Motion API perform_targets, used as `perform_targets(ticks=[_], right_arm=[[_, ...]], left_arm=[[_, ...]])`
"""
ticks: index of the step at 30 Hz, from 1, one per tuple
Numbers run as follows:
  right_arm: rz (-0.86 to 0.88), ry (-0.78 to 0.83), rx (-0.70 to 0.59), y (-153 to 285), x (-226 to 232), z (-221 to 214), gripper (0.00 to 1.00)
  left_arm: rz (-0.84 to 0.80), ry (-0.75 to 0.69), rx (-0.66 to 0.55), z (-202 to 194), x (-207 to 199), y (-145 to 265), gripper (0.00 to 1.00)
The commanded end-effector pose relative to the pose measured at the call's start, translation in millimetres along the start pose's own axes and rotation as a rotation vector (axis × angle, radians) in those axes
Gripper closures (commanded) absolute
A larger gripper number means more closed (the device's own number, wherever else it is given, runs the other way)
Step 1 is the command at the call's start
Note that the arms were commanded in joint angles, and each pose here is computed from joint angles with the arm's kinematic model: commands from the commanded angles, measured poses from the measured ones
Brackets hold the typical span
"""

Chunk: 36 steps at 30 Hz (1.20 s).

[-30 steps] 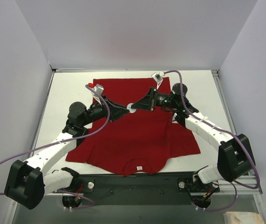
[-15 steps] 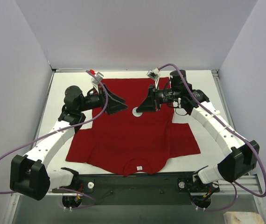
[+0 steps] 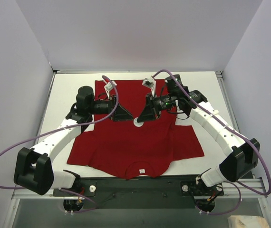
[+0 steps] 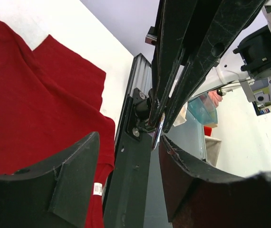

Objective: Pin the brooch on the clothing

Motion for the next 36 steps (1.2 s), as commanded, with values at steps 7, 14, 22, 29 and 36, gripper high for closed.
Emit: perform_targets(ticks=[7, 14, 22, 29, 36], right_arm=[[0.009, 0.068, -0.015, 0, 4, 12, 1.0], [0.002, 0.069, -0.017, 0, 3, 13, 1.0], [-0.079, 0.088, -0.044, 9, 0, 25, 0.91], [-0.208, 0.136, -0.191, 27, -1, 42, 0.19], [-0.296, 0.058, -0.407, 38, 2, 51, 0.04]], left_arm=[[-0.049, -0.067, 0.074, -2, -21, -15, 0.44], [-0.063, -0.061, 0.123, -12, -21, -28, 0.66], [-0.063, -0.108, 0.1, -9, -29, -27, 1.0], [0.008, -0.182, -0.074, 6, -33, -19, 1.0], [-0.052, -0.245, -0.389, 25, -56, 3, 1.0]])
Point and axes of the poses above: each gripper's point midway between its finger pads, its own y axis back along the fingers, its own x axis along the line the jaws close on, z = x × y, the point moved 1 cm from there along y, back along the fingers, and after that the axes turned 12 degrees about y, right-handed, at the moved point
